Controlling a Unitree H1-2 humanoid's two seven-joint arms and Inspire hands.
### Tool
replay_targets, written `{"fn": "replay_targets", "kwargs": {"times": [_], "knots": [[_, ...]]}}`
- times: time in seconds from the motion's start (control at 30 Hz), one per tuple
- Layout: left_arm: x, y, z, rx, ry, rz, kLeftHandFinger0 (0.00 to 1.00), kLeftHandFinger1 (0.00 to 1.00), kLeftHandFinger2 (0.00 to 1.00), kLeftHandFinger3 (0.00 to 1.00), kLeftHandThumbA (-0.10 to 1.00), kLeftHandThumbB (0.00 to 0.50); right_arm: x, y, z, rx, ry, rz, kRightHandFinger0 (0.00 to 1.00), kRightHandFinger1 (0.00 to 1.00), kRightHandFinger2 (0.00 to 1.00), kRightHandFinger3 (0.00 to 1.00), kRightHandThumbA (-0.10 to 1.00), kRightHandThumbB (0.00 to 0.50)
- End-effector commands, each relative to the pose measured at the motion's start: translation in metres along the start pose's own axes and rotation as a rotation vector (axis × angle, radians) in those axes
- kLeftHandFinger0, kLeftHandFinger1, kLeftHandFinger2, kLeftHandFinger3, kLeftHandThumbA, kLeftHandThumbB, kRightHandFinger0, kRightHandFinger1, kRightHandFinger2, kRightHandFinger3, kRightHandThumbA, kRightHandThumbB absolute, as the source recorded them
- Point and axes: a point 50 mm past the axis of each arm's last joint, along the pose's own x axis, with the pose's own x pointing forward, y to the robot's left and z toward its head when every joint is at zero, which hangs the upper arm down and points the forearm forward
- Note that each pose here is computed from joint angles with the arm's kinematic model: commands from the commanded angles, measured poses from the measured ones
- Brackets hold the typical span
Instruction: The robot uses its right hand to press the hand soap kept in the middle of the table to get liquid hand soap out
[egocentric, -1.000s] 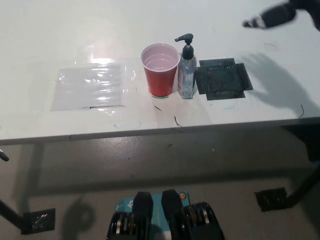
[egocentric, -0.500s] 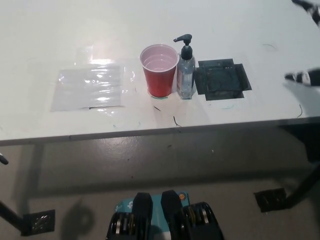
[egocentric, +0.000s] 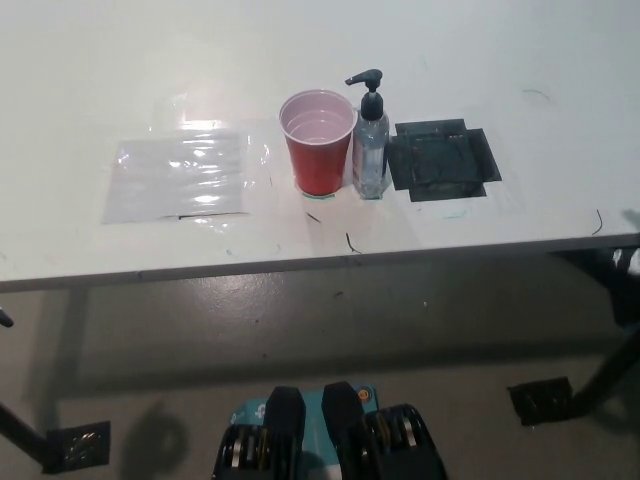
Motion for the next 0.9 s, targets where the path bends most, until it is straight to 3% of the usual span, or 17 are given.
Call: {"fn": "replay_targets", "kwargs": {"times": [0.0, 0.07, 0.27, 0.3, 0.37, 0.47, 0.53, 0.73, 0.8, 0.87], "knots": [[-0.003, 0.015, 0.007, 0.006, 0.002, 0.055, 1.00, 1.00, 1.00, 0.89, 0.29, 0.000, -0.010, -0.001, -0.012, 0.037, -0.027, -0.090, 1.00, 1.00, 1.00, 1.00, 1.00, 0.225], [-0.003, 0.015, 0.007, 0.007, 0.001, 0.054, 1.00, 1.00, 1.00, 0.89, 0.28, 0.000, -0.011, 0.003, -0.016, 0.047, -0.019, -0.097, 1.00, 1.00, 1.00, 1.00, 1.00, 0.239], [-0.003, 0.011, 0.006, 0.006, -0.002, 0.047, 1.00, 1.00, 1.00, 0.86, 0.26, 0.000, -0.023, 0.018, -0.036, 0.092, 0.027, -0.119, 1.00, 1.00, 1.00, 1.00, 1.00, 0.218], [-0.004, 0.011, 0.006, 0.006, -0.003, 0.050, 1.00, 1.00, 1.00, 0.83, 0.25, 0.000, -0.026, 0.021, -0.041, 0.125, 0.037, -0.127, 1.00, 1.00, 1.00, 1.00, 1.00, 0.252], [-0.005, 0.010, 0.004, -0.002, -0.001, 0.056, 1.00, 1.00, 1.00, 0.83, 0.25, 0.000, -0.023, 0.021, -0.041, 0.134, 0.033, -0.128, 1.00, 1.00, 1.00, 1.00, 1.00, 0.253], [-0.006, 0.010, 0.002, -0.009, 0.003, 0.061, 1.00, 1.00, 1.00, 0.89, 0.26, 0.000, -0.029, 0.025, -0.050, 0.134, 0.057, -0.144, 1.00, 1.00, 1.00, 1.00, 1.00, 0.233], [-0.006, 0.010, 0.002, -0.010, 0.002, 0.061, 1.00, 1.00, 1.00, 0.90, 0.27, 0.000, -0.031, 0.026, -0.054, 0.163, 0.079, -0.157, 1.00, 1.00, 1.00, 1.00, 1.00, 0.248], [-0.007, 0.007, 0.000, -0.008, 0.004, 0.061, 1.00, 1.00, 1.00, 0.89, 0.29, 0.000, -0.033, 0.022, -0.060, 0.333, 0.098, -0.219, 1.00, 1.00, 1.00, 1.00, 1.00, 0.200], [-0.006, 0.008, 0.000, -0.010, 0.006, 0.063, 1.00, 1.00, 1.00, 0.87, 0.29, 0.000, -0.032, 0.023, -0.060, 0.327, 0.103, -0.228, 1.00, 1.00, 1.00, 1.00, 1.00, 0.222], [-0.006, 0.008, 0.000, -0.012, 0.007, 0.060, 1.00, 1.00, 1.00, 0.91, 0.29, 0.000, -0.031, 0.024, -0.059, 0.336, 0.108, -0.243, 1.00, 1.00, 1.00, 1.00, 1.00, 0.236]]}}
